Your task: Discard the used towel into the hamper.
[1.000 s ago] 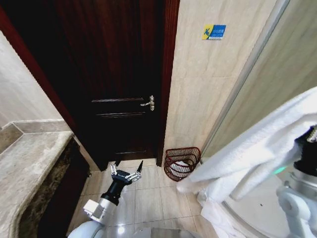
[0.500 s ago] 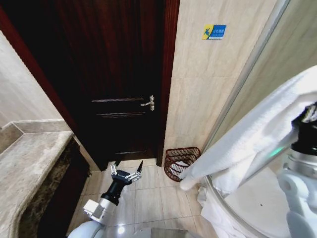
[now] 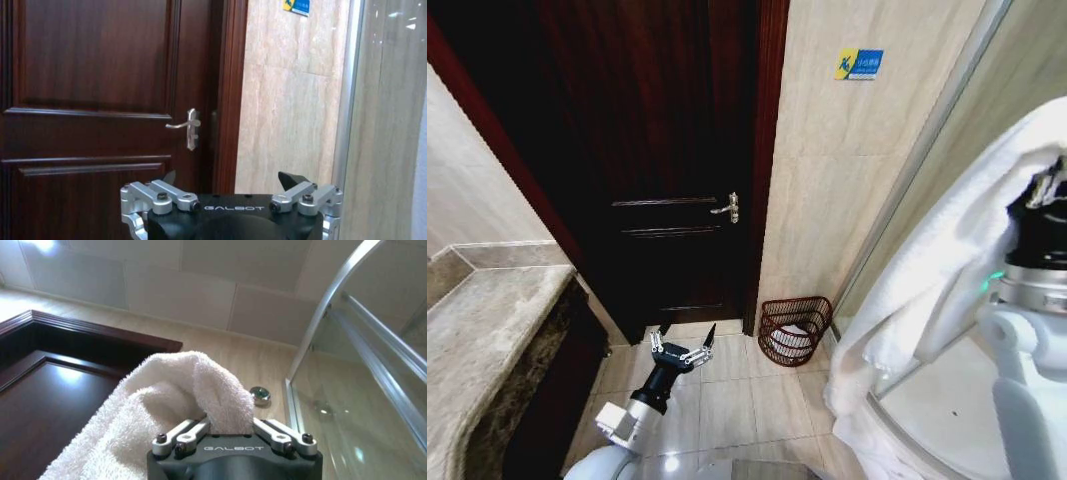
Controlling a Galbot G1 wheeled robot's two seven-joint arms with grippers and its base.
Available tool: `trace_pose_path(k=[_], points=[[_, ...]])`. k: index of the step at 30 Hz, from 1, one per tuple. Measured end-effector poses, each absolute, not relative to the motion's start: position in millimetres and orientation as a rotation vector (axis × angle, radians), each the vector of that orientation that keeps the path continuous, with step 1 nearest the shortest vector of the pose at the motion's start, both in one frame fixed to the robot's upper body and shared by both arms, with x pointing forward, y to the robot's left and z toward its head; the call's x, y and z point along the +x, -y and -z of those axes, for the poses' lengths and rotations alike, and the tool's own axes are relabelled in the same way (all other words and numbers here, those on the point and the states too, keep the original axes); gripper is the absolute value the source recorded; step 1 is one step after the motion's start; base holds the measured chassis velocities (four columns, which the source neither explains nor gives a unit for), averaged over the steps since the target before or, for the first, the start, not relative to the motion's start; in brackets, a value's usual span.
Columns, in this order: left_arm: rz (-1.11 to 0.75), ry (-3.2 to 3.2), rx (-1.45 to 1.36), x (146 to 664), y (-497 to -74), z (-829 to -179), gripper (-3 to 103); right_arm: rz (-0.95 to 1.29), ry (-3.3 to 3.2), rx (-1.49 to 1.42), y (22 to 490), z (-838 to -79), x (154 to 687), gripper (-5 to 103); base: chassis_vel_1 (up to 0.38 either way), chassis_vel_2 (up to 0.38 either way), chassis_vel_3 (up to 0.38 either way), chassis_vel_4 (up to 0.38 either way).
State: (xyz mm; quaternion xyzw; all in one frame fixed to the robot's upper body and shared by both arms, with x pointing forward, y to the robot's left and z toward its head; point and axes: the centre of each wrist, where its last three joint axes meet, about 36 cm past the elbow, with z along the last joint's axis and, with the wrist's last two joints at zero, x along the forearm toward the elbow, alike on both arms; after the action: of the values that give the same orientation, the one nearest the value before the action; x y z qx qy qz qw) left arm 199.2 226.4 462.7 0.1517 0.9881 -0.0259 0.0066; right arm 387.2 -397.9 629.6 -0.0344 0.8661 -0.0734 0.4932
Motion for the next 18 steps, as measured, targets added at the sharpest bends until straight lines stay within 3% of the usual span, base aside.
trace_pose_path(k=[18], points=[[0.081,-3.091,0.475,199.2,-226.4,-462.7,100,0.161,-2.109,-0.111,398.9,-636.3,396.3,8,0.000,0.000,0.000,0.000]])
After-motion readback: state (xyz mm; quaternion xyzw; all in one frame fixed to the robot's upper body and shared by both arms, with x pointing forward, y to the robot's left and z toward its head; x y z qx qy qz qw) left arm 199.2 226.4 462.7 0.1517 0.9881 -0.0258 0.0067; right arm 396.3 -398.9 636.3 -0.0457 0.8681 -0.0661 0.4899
